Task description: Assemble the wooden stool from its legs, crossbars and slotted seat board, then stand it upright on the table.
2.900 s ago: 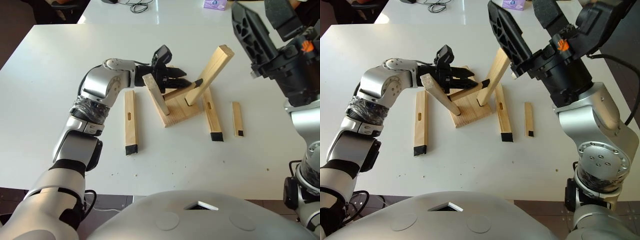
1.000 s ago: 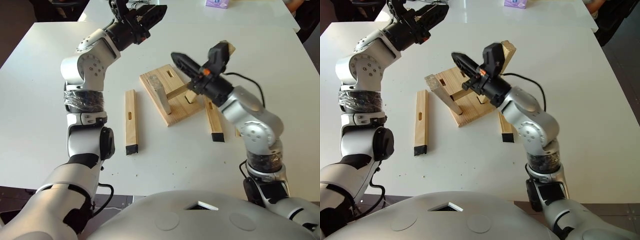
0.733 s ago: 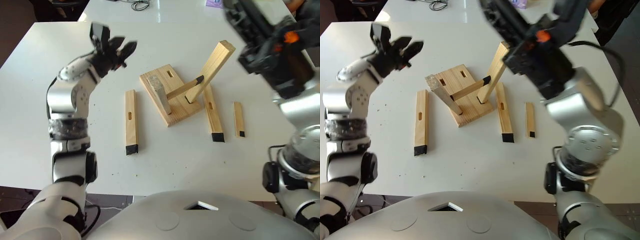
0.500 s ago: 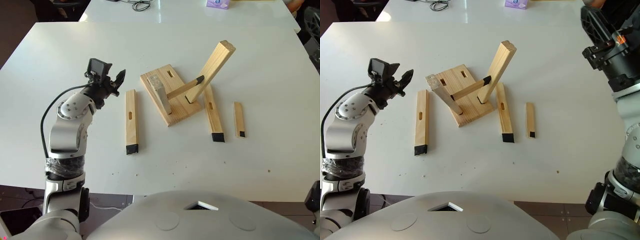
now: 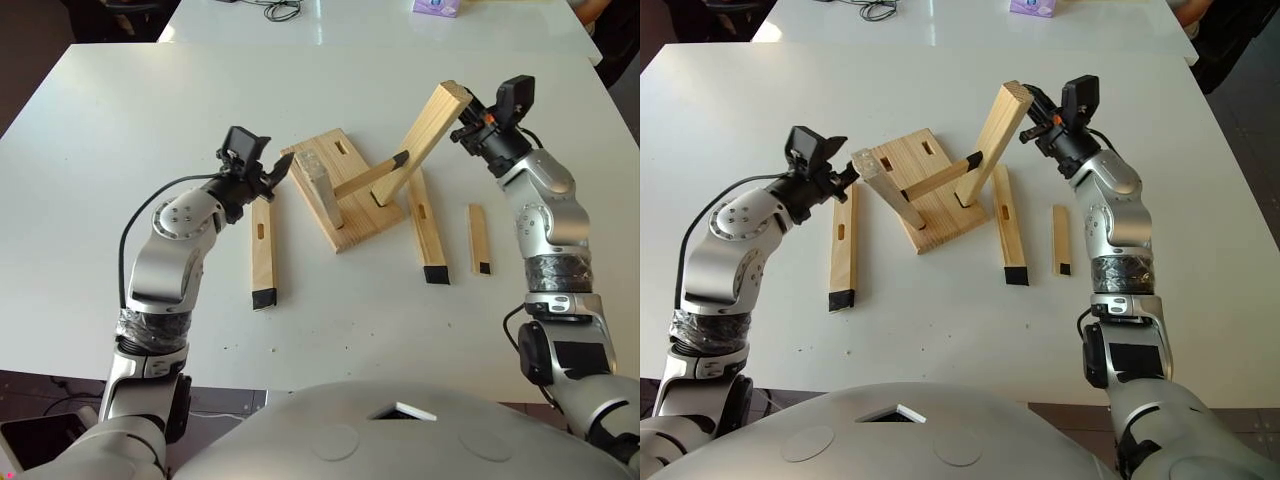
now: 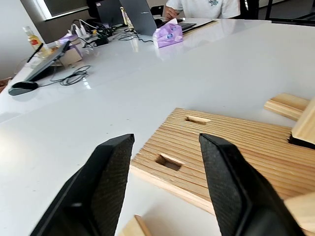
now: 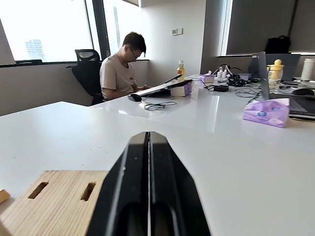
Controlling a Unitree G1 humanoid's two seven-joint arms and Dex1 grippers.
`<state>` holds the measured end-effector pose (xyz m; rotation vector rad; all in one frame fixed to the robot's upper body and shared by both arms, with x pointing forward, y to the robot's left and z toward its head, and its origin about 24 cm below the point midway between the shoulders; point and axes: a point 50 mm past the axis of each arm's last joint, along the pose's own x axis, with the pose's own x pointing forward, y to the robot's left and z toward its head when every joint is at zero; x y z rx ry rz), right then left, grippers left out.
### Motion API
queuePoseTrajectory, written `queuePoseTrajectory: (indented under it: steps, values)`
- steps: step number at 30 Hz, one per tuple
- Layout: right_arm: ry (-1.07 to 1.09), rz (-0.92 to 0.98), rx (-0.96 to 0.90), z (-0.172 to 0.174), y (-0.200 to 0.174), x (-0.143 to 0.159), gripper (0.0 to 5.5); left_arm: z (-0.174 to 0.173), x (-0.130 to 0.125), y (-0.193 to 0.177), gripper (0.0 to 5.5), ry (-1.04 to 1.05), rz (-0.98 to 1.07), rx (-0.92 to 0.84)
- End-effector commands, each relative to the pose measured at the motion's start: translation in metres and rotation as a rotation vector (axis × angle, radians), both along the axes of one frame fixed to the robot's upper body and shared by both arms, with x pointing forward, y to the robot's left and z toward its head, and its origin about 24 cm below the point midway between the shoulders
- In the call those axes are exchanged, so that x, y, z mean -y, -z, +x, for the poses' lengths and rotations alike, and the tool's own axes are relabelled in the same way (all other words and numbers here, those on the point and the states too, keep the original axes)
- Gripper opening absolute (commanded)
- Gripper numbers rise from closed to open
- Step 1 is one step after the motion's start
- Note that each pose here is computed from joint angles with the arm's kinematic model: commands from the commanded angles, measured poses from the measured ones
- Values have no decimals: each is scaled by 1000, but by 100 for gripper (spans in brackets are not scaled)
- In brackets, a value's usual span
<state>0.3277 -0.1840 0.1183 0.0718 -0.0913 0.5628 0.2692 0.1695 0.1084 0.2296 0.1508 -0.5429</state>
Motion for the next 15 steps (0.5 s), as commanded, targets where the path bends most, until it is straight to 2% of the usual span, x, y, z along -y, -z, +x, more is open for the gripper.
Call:
queuePoseTrajectory:
  steps: [1, 7, 15]
  values:
    - [-123, -11, 10, 0, 0, -17, 3, -5, -1, 11, 245, 45, 48, -57]
    - [-241, -39, 38, -19, -8, -29, 3, -6, -8, 13, 245, 27, 61, -78]
    - [-160, -64, 24, -57, -13, -17, 3, -1, -15, 9, 245, -80, 80, -60]
